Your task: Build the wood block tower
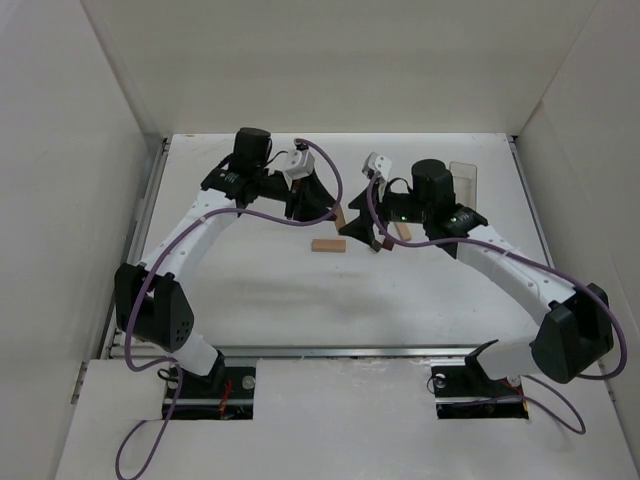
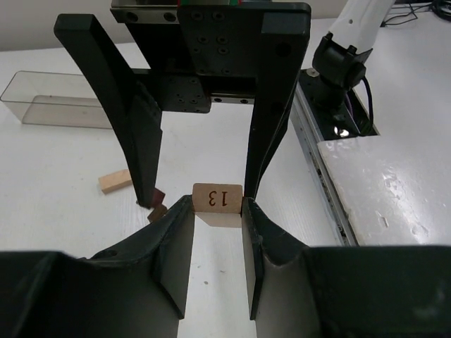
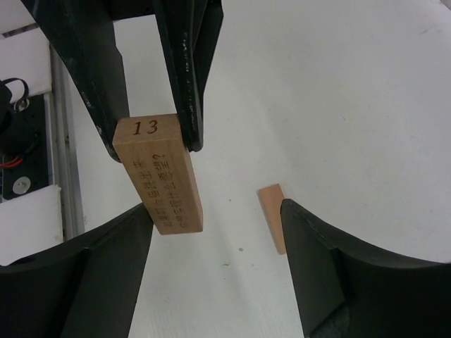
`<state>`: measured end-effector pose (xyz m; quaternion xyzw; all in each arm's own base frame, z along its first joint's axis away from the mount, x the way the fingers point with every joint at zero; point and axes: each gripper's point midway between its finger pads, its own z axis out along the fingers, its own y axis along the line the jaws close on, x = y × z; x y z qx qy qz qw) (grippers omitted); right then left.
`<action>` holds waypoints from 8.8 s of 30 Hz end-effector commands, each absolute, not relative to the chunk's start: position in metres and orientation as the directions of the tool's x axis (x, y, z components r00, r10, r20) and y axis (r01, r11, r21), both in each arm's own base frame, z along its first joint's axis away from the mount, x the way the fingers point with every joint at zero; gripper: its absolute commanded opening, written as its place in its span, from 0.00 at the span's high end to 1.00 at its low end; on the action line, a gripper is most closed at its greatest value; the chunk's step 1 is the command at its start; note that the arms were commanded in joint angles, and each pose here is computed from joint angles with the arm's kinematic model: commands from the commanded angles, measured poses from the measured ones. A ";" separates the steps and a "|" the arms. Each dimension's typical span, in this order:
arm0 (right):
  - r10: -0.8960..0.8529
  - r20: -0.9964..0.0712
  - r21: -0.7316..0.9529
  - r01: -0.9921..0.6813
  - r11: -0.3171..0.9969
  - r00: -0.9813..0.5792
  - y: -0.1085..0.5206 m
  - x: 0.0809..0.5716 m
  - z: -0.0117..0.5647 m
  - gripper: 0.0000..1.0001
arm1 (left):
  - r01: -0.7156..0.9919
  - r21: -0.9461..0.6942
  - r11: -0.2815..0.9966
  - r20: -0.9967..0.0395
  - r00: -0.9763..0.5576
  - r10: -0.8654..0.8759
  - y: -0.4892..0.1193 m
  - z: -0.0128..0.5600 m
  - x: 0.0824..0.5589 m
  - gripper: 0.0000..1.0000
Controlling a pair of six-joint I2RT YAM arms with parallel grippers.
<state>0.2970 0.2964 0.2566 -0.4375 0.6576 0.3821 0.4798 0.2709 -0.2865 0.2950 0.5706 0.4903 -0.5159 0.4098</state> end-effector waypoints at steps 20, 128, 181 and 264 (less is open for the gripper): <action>-0.091 -0.995 0.025 -0.969 0.246 -0.048 0.311 0.296 0.307 1.00 | 0.968 0.043 -0.248 -0.998 0.054 0.040 -0.289 0.333 0.258 0.84; 0.059 -0.888 0.363 -0.618 0.697 -0.455 0.343 0.367 0.302 1.00 | 0.905 0.132 0.405 -0.946 -0.006 0.323 -0.257 0.253 0.349 0.53; 0.111 -0.745 0.162 -0.016 0.987 -0.658 0.386 0.384 0.137 1.00 | -0.010 -0.083 0.996 -0.971 -0.223 -0.084 -0.061 0.221 0.308 0.00; 0.038 -0.761 0.017 0.039 0.999 -0.648 0.383 0.382 0.093 1.00 | 0.037 -0.108 0.993 -0.964 -0.249 -0.095 -0.069 0.208 0.303 0.00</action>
